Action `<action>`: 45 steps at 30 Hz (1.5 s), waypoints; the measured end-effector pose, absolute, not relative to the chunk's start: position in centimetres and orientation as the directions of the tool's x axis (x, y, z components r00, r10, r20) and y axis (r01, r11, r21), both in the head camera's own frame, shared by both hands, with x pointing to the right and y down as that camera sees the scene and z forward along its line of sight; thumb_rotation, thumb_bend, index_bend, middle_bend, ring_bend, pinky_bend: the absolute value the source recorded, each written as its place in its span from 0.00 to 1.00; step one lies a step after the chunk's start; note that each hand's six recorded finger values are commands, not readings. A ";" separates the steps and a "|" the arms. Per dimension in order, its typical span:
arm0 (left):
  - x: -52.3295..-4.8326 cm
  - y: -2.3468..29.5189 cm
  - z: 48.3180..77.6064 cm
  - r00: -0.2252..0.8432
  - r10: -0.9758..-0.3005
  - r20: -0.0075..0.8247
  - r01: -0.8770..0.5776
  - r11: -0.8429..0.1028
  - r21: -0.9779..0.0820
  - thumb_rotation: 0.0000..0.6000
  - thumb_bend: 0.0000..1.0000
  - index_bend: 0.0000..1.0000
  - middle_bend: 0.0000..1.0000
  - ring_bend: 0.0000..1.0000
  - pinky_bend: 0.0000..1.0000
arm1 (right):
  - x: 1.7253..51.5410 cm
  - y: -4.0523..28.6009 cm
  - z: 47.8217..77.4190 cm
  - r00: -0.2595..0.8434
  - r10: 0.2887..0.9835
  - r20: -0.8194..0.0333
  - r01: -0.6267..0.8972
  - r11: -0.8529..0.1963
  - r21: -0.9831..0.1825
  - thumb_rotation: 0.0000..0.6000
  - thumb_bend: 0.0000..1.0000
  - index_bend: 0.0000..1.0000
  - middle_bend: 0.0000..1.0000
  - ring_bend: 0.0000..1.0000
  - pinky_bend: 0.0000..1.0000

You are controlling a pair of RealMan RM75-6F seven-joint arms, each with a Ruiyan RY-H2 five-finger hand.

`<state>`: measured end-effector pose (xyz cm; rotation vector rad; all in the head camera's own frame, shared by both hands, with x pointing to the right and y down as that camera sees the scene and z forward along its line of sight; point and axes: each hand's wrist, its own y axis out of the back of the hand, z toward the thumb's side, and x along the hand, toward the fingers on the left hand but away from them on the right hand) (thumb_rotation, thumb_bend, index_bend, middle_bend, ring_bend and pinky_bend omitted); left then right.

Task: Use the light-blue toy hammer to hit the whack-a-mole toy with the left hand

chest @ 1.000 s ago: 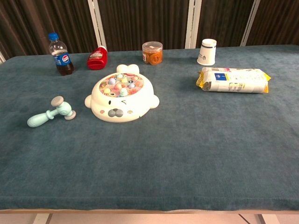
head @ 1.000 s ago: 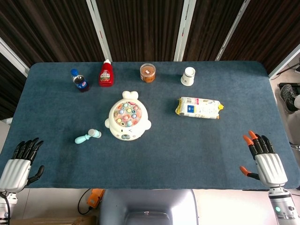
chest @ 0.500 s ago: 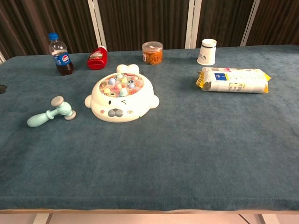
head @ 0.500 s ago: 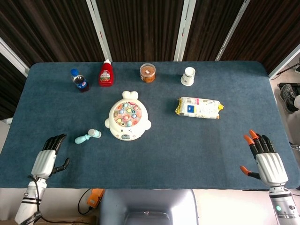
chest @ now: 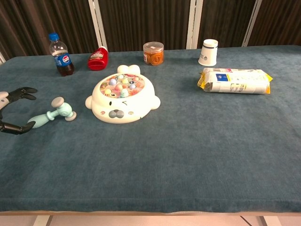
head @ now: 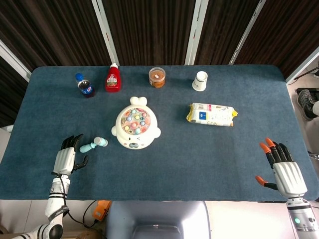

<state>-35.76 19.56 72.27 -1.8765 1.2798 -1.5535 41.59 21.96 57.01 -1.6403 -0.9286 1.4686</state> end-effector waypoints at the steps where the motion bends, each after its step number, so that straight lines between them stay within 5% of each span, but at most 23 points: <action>1: -35.6 19.5 72.4 -0.031 -0.824 0.566 -0.398 -0.510 -0.763 1.00 0.38 0.13 0.15 0.06 0.07 | 41.6 21.9 57.0 0.085 0.882 -0.463 0.042 -0.468 -0.883 1.00 0.18 0.00 0.00 0.00 0.00; 23: -32.9 17.3 75.8 -0.113 -0.795 0.595 -0.357 -0.526 -0.772 1.00 0.39 0.25 0.27 0.16 0.10 | 41.8 22.0 56.6 0.098 0.878 -0.468 0.063 -0.475 -0.878 1.00 0.18 0.00 0.00 0.00 0.00; 45: -31.8 16.5 75.9 -0.112 -0.792 0.600 -0.381 -0.523 -0.762 1.00 0.39 0.28 0.31 0.19 0.12 | 41.8 22.0 56.6 0.093 0.880 -0.465 0.068 -0.471 -0.879 1.00 0.18 0.00 0.00 0.00 0.00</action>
